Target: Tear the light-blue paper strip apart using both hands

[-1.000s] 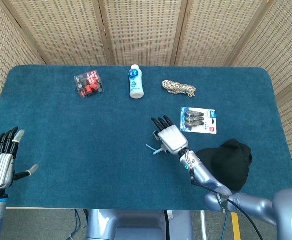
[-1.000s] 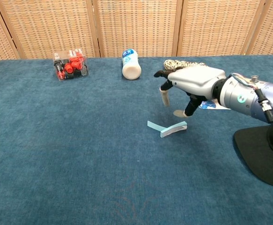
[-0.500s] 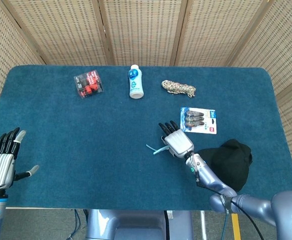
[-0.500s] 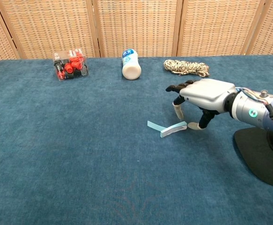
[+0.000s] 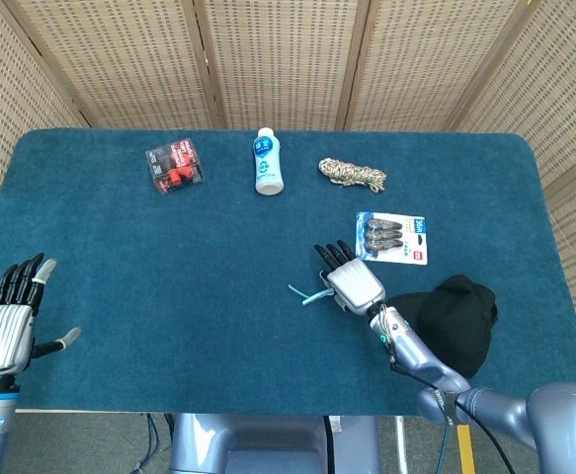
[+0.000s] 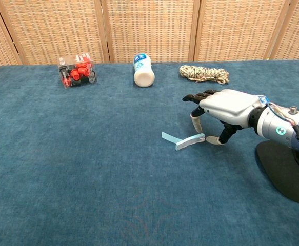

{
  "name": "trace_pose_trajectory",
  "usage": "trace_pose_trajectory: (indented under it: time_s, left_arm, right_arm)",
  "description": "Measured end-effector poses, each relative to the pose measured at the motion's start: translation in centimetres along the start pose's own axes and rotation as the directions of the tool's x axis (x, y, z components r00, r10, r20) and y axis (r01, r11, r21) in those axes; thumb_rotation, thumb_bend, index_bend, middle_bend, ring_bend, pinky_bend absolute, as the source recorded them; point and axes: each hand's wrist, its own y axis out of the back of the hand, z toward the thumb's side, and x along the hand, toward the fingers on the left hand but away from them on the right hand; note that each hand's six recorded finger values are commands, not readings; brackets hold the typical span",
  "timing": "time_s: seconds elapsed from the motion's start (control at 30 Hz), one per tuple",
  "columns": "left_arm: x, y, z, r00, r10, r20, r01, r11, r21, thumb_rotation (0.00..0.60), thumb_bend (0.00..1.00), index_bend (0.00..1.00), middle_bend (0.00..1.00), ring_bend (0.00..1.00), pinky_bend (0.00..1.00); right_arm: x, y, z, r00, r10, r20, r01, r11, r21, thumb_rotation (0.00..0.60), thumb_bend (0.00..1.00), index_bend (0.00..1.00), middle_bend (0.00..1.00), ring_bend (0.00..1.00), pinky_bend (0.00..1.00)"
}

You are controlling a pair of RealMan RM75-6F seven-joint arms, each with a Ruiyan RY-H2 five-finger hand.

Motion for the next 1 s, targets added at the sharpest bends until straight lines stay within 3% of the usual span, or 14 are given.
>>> trace_pose_trajectory:
  time_s: [1.0]
  left_arm:
    - [-0.14,0.05,-0.04,1.0,-0.003,0.002,0.003,1.0,-0.004,0.6,0.0,0.0,0.0,0.0,0.0]
  right_arm:
    - [-0.8,-0.8,0.9,1.0,-0.001,-0.005,0.001,1.0,-0.009,0.6,0.44,0.51,0.0,0.0,0.0]
